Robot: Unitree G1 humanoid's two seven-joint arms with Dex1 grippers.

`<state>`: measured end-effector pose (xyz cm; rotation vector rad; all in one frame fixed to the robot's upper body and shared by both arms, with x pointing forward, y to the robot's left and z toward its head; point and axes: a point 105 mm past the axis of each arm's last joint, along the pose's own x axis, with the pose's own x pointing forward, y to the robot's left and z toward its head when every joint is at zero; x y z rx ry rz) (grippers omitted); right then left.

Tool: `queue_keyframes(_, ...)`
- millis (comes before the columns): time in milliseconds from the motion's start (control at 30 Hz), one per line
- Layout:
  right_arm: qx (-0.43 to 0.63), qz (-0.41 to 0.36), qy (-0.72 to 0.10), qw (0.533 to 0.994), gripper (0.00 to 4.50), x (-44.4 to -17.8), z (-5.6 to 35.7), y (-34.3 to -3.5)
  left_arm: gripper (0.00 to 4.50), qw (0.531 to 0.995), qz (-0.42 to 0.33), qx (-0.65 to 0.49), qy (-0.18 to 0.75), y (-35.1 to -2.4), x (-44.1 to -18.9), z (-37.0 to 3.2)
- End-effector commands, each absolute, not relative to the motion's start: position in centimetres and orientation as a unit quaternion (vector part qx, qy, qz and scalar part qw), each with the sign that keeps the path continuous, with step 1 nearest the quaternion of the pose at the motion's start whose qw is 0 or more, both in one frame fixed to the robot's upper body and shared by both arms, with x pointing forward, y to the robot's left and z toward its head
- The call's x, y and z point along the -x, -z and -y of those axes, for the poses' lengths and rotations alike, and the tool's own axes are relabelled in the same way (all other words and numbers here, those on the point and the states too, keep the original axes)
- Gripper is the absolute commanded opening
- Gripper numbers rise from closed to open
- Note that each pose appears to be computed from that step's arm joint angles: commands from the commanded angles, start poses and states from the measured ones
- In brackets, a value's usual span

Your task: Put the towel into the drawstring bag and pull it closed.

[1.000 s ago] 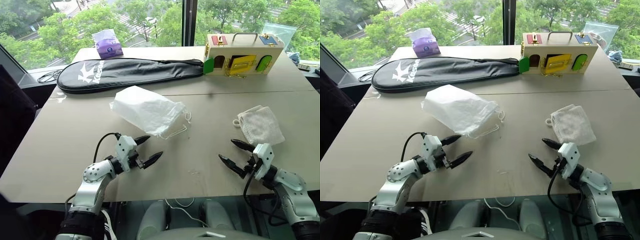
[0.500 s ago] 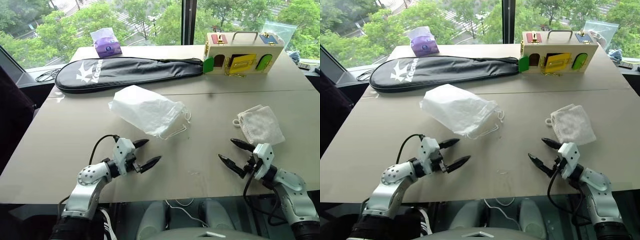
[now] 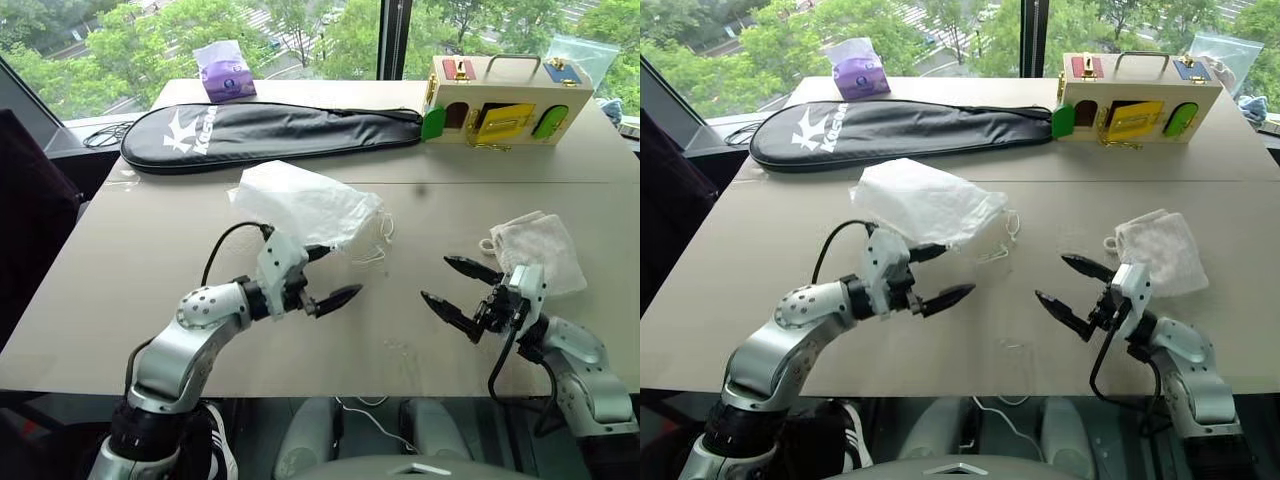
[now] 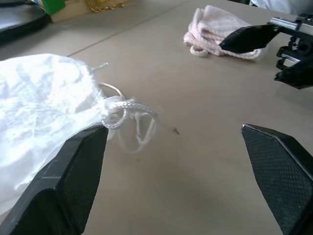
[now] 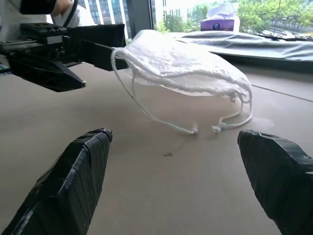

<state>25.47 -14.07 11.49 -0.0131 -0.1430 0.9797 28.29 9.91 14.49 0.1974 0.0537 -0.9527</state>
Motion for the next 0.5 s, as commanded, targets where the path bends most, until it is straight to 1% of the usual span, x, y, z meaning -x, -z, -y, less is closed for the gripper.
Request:
queue_keyframes(33,0.015,0.090,-0.472,0.877,4.41,-25.4,14.5,-13.2,4.50,0.905,0.003,-0.136,0.402,-15.8,-29.9,-9.2)
queue_keyframes(100,0.020,0.088,-0.467,0.879,4.41,-25.6,14.9,-13.3,4.50,0.921,0.016,-0.163,0.355,-15.5,-30.9,-8.3)
queue_keyframes(133,0.022,0.087,-0.465,0.881,4.41,-25.7,15.0,-13.4,4.50,0.924,0.018,-0.163,0.345,-15.2,-30.9,-7.4)
queue_keyframes(167,0.023,0.087,-0.464,0.881,4.41,-25.8,15.1,-13.4,4.50,0.926,0.019,-0.162,0.341,-15.0,-30.7,-6.8)
queue_keyframes(267,0.026,0.088,-0.457,0.885,4.41,-26.0,15.4,-13.8,4.50,0.920,0.022,-0.157,0.358,-14.8,-29.0,-4.5)
queue_keyframes(400,0.028,0.086,-0.453,0.887,4.41,-25.8,15.8,-13.8,4.50,0.919,0.021,-0.193,0.342,-14.7,-28.9,-4.7)
queue_keyframes(500,0.029,0.084,-0.454,0.887,4.41,-25.7,15.8,-13.8,4.50,0.925,0.054,-0.215,0.308,-15.9,-29.7,-4.6)
